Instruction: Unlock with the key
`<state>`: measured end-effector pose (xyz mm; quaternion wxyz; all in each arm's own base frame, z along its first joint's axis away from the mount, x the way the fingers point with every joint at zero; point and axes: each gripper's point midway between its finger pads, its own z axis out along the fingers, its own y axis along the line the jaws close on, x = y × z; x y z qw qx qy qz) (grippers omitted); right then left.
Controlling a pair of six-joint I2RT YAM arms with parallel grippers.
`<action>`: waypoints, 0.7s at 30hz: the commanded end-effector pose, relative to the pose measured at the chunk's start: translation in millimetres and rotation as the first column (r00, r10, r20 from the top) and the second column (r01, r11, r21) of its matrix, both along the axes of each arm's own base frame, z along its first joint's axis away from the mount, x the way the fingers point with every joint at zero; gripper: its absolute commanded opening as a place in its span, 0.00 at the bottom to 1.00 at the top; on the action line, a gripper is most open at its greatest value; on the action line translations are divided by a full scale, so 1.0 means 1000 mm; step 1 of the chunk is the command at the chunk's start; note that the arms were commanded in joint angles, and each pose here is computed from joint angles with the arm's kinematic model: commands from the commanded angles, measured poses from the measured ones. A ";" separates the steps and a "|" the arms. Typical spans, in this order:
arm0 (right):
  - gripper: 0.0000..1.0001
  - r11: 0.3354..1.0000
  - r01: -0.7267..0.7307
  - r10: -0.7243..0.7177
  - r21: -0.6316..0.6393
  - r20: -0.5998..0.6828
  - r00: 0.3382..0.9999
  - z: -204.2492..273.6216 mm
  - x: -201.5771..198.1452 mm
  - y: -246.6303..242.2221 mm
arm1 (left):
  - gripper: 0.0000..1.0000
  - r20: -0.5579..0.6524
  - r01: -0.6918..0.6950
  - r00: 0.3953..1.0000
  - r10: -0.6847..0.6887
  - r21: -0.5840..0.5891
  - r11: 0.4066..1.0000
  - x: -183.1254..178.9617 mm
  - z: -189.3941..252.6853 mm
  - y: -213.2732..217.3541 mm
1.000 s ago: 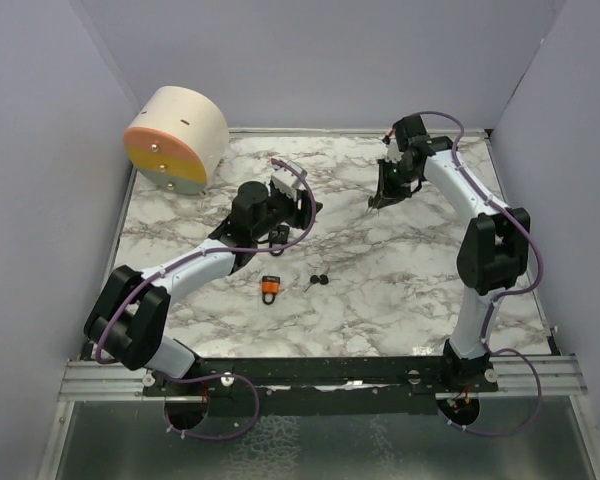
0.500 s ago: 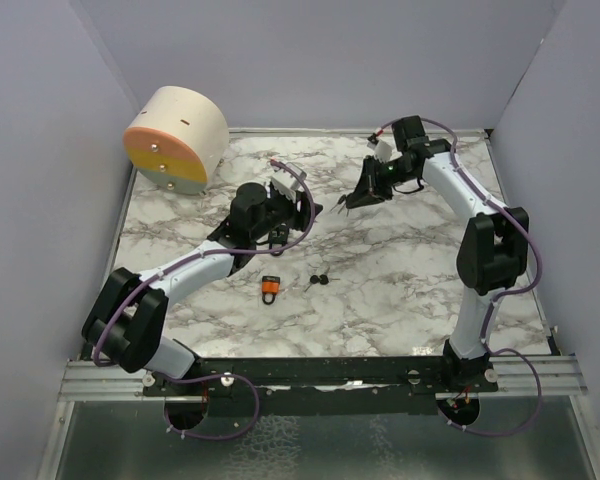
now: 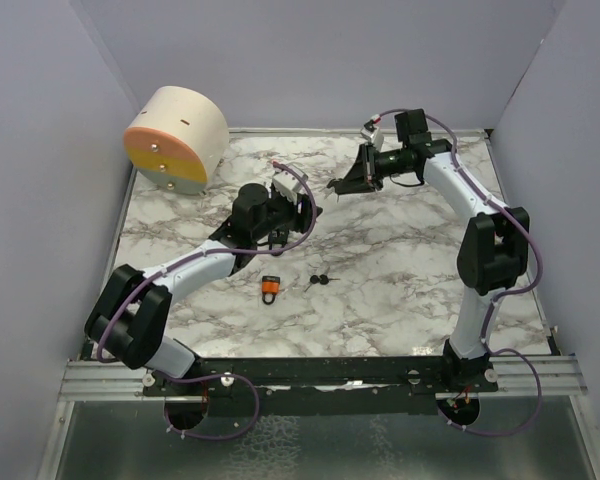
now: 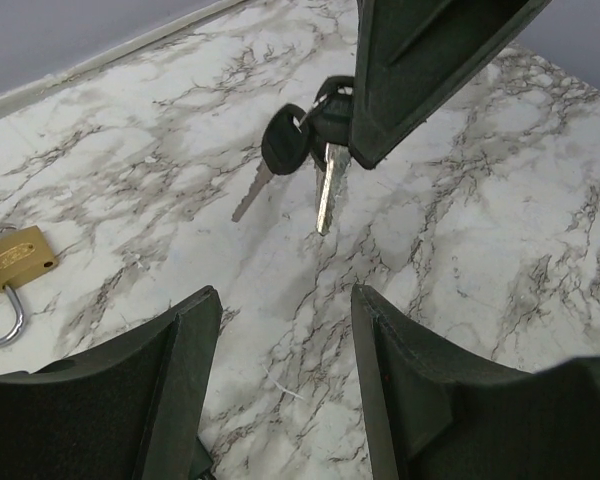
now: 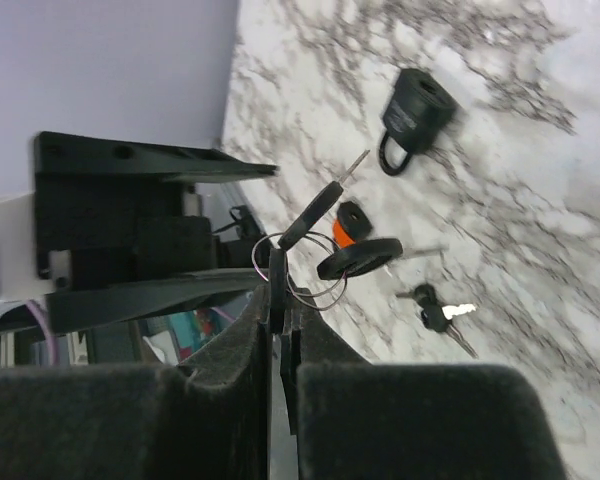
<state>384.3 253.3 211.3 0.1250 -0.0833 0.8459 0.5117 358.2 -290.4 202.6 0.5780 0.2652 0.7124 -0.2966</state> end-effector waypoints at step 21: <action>0.01 0.966 -0.121 0.067 0.228 0.233 0.970 0.039 0.000 0.008 | 0.55 -0.003 0.155 0.987 -0.161 -0.239 0.959 0.003 0.044 0.000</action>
